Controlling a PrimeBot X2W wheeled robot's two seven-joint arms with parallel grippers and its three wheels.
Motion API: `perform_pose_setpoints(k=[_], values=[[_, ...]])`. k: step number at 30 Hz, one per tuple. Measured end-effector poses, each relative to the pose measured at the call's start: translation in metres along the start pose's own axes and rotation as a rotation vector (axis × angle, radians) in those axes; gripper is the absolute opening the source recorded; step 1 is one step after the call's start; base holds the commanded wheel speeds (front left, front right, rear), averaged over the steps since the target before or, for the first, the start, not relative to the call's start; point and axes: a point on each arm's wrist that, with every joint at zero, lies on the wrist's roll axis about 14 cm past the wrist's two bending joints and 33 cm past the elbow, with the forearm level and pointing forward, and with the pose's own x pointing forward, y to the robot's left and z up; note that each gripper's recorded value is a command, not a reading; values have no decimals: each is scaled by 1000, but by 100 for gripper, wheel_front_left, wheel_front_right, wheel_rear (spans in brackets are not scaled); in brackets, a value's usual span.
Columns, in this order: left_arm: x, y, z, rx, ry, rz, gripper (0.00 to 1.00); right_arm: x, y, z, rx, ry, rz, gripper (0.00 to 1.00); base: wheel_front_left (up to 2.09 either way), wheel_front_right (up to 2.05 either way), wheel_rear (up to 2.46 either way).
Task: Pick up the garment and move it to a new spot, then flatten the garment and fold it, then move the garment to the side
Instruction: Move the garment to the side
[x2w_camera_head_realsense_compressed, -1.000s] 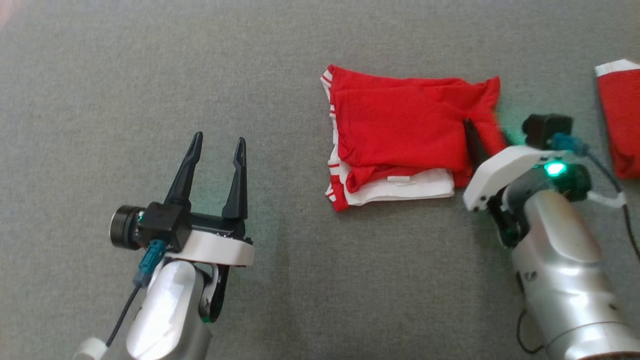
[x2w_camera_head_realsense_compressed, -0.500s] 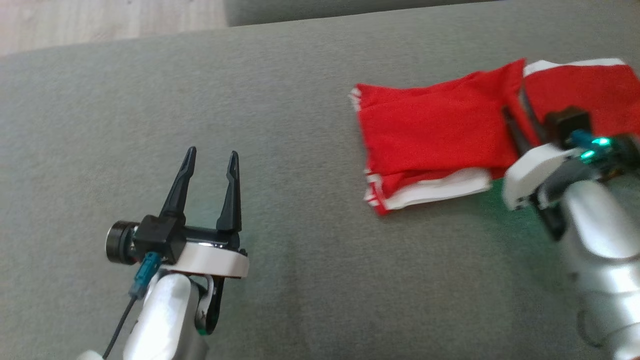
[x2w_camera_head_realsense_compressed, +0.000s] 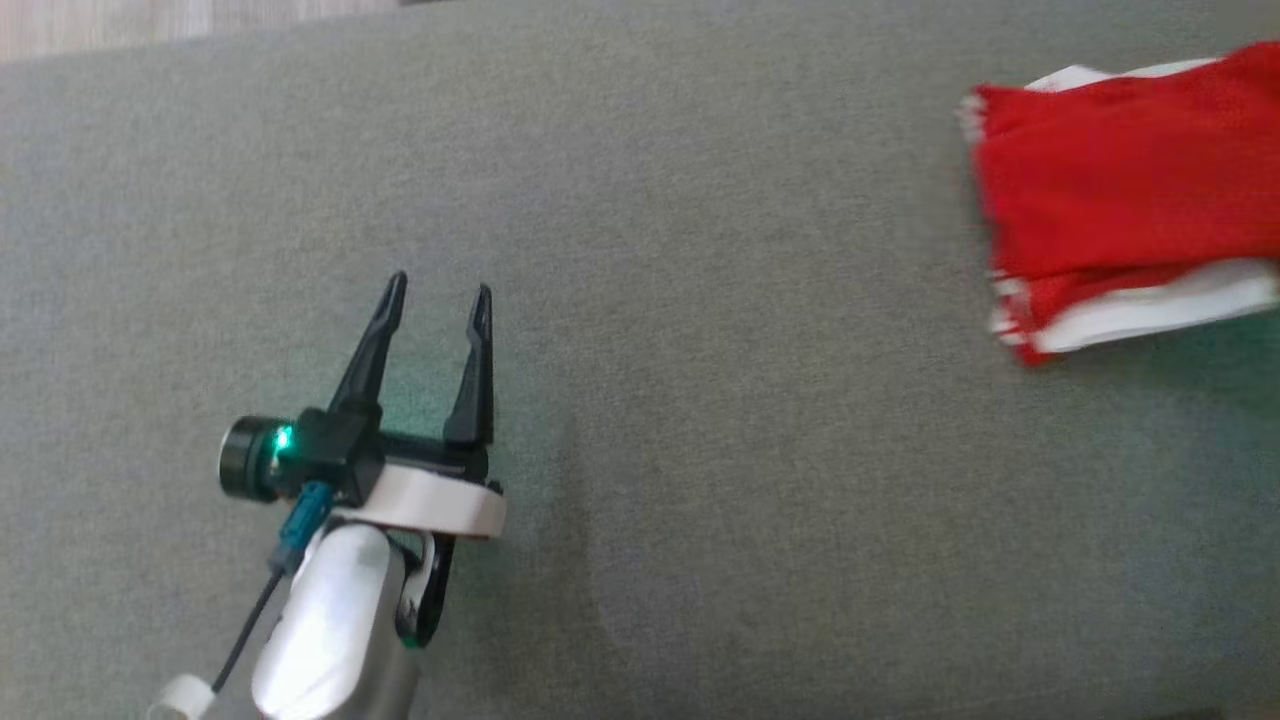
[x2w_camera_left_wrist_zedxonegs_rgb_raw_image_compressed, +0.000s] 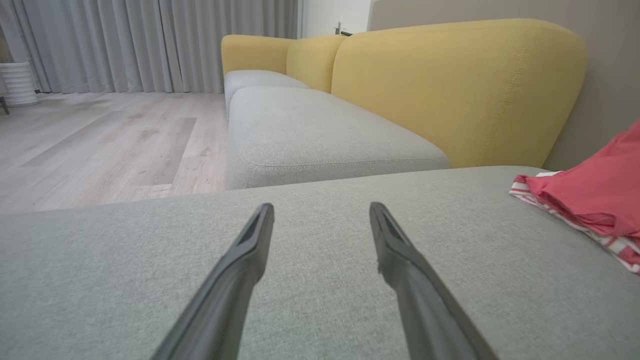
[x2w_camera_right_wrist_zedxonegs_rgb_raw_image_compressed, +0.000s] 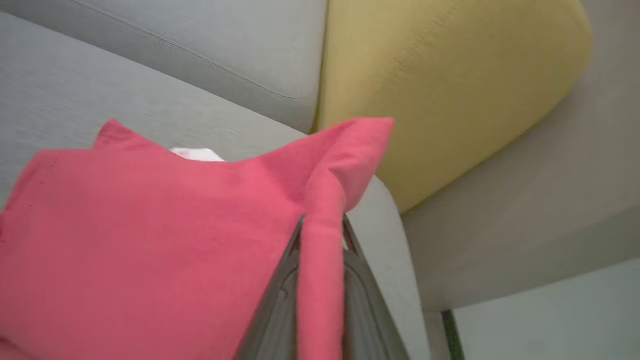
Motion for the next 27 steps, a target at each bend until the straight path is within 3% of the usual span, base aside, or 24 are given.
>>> perform_pose_setpoints(k=[5,14,15,16,21,27], values=[[6,10,-3,1,4,20,100,7,-32,-22,-48,90,-66,0,0,0,0],[5,20,-14,-6,31,44,100,14,-53,-34,5,131,-141,0,0,0,0],[5,19,-14,-6,30,43,100,13,-56,-34,21,129,-154,6,0,0,0],[5,19,-13,-5,29,42,100,12,-58,-35,37,129,-166,100,0,0,0],[5,15,-5,0,8,34,100,7,-60,-26,62,90,-189,100,0,0,0],[1,11,18,12,-45,29,100,-4,-54,22,115,-79,-199,100,0,0,0]])
